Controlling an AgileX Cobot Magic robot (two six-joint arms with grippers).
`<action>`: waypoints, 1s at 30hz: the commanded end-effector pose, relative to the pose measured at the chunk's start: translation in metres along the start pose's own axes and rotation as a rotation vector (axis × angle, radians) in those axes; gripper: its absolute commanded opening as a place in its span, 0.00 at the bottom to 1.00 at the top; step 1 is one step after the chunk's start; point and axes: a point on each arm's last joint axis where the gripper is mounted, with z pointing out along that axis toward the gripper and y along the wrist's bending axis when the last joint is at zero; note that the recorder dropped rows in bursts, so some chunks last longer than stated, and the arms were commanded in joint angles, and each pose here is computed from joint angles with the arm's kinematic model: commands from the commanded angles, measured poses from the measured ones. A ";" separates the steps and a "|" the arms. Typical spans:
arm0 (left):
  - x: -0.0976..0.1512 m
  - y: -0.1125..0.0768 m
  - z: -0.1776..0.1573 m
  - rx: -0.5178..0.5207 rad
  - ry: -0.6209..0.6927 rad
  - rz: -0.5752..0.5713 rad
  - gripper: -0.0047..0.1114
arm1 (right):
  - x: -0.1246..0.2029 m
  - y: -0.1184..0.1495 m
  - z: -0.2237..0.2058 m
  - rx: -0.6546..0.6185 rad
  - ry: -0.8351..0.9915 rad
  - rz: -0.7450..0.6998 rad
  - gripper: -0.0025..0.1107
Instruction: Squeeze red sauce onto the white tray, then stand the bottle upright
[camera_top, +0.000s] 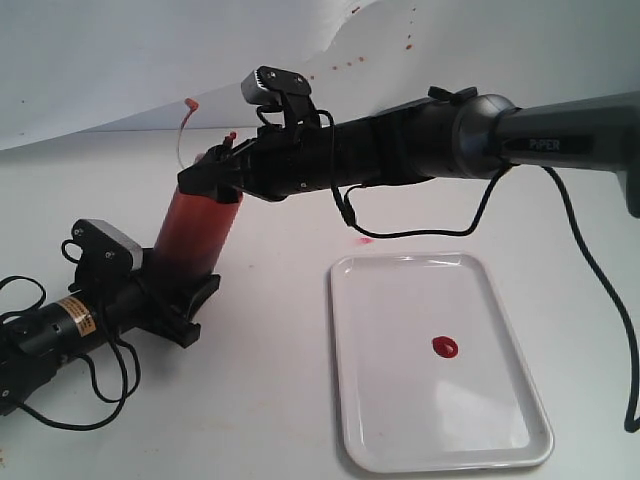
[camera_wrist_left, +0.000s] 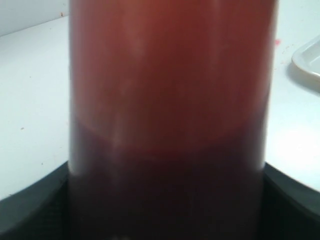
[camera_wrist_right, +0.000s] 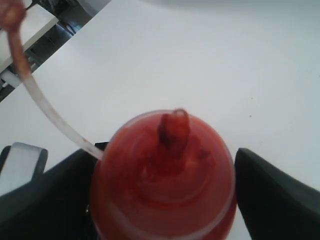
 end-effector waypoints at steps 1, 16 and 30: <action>-0.009 0.004 0.000 -0.036 -0.080 -0.008 0.19 | 0.001 0.009 0.002 -0.048 0.021 -0.070 0.29; -0.009 0.006 0.000 -0.055 -0.080 -0.016 0.77 | 0.003 0.015 0.016 0.098 0.014 -0.377 0.29; -0.009 0.008 -0.010 -0.121 -0.066 -0.057 0.77 | 0.004 0.018 0.018 0.122 0.014 -0.389 0.59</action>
